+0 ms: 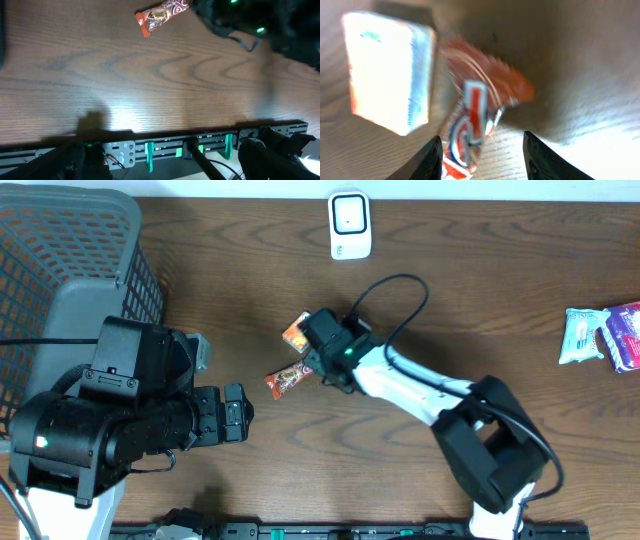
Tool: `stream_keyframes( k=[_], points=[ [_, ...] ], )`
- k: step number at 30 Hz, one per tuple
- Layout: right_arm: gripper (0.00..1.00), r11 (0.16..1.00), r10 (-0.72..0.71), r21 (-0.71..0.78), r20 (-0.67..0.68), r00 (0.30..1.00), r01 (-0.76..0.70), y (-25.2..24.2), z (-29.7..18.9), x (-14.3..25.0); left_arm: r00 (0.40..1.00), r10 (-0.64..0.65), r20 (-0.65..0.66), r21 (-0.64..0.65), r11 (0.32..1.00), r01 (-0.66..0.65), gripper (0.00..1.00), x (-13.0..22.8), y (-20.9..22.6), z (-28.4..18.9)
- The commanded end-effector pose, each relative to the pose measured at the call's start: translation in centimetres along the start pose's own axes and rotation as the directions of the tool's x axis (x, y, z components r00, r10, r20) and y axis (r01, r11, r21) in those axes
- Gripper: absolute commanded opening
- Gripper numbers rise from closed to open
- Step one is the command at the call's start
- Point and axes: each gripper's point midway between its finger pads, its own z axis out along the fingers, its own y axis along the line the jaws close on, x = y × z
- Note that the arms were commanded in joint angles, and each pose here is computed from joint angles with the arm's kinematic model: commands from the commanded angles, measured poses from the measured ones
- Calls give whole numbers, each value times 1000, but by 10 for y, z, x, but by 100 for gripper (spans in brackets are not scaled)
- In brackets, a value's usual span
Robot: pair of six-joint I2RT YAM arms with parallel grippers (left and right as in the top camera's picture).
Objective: Scan the item barcode
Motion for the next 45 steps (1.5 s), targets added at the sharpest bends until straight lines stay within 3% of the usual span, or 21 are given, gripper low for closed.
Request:
stream_keyframes(
  k=[1,9,22,29,40,45],
  points=[
    [46,980,-180,-82,42,983,183,15,-37,-23,1000,-4,-7,-11,1000,4,98,3,2,-2],
    [32,966,-148,-228,-110,983,120,40,-53,6,1000,-4,-7,-11,1000,4,98,3,2,-2],
    [39,993,112,-24,-102,988,-115,18,2,66,1000,-4,-8,-11,1000,4,98,3,2,-2],
    [35,992,125,26,-21,992,-124,3,16,51,1000,-4,-7,-11,1000,4,98,3,2,-2],
    [3,998,59,3,-75,995,-59,0,11,24,1000,-4,-7,-11,1000,4,98,3,2,-2],
    [1,999,47,28,-67,997,-45,-12,0,3,1000,-4,-7,-11,1000,4,98,3,2,-2]
  ],
)
